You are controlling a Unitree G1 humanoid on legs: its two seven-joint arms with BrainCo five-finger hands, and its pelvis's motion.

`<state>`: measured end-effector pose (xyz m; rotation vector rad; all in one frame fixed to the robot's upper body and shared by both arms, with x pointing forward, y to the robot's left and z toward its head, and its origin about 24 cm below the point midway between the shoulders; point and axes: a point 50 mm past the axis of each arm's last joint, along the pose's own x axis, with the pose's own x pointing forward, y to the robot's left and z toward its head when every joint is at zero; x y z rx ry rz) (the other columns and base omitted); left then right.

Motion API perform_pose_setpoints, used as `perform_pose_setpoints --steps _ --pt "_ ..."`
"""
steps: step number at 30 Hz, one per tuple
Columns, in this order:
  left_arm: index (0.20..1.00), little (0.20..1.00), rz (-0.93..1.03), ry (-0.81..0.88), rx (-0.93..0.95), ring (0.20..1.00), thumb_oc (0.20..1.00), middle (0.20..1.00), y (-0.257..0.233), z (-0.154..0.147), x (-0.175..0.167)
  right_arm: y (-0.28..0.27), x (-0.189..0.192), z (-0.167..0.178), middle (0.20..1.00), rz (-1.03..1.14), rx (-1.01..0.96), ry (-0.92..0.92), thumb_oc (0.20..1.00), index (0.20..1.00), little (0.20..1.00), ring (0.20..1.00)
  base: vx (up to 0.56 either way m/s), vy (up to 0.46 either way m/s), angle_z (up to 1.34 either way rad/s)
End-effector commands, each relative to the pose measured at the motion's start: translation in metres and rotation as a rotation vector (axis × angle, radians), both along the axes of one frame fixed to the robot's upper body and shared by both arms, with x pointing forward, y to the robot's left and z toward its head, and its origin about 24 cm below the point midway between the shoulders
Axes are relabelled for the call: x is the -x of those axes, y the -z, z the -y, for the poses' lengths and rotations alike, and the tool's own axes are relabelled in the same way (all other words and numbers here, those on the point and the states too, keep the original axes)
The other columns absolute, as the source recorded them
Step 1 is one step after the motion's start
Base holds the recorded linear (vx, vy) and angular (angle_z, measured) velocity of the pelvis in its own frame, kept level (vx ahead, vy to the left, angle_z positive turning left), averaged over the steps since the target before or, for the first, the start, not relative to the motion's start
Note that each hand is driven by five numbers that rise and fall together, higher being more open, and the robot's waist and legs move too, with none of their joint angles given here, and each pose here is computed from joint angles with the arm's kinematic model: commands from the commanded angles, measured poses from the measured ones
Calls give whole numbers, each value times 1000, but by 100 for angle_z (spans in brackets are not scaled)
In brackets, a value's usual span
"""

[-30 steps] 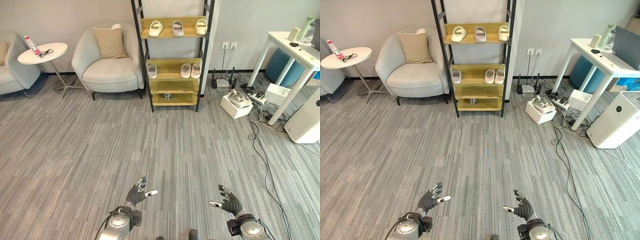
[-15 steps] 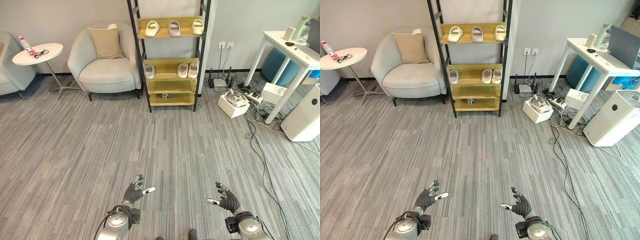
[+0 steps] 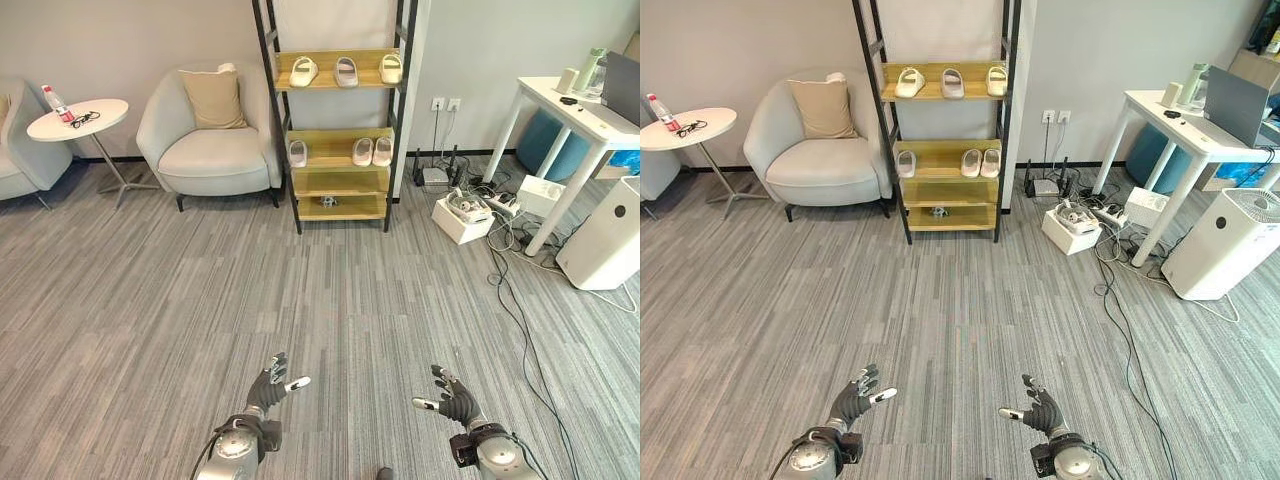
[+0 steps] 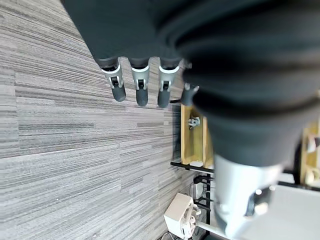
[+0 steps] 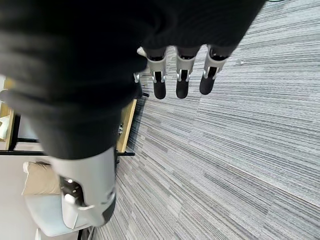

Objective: Arrange the slippers neatly on the shoe rack.

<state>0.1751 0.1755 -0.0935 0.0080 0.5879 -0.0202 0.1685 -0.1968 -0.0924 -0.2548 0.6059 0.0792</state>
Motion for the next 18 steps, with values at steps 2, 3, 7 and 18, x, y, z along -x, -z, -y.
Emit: perform_pose_setpoints --steps 2,3,7,18 --pt "1000 1000 141 15 -66 1000 1000 1000 -23 -13 -27 -18 -29 -13 1000 128 -21 -43 1000 1000 1000 1000 8 120 1" --pt "1000 1000 142 20 -88 1000 1000 1000 -24 -18 -27 -20 -31 -10 1000 136 -15 -34 1000 1000 1000 1000 -36 201 -1" --pt "1000 1000 150 23 -119 1000 1000 1000 -27 -23 -34 -27 -40 -10 1000 170 7 -45 1000 1000 1000 1000 -34 167 -2" --pt "1000 1000 245 54 -45 1000 1000 1000 -44 4 -59 -29 -38 -3 1000 185 13 -5 1000 1000 1000 1000 238 -85 3"
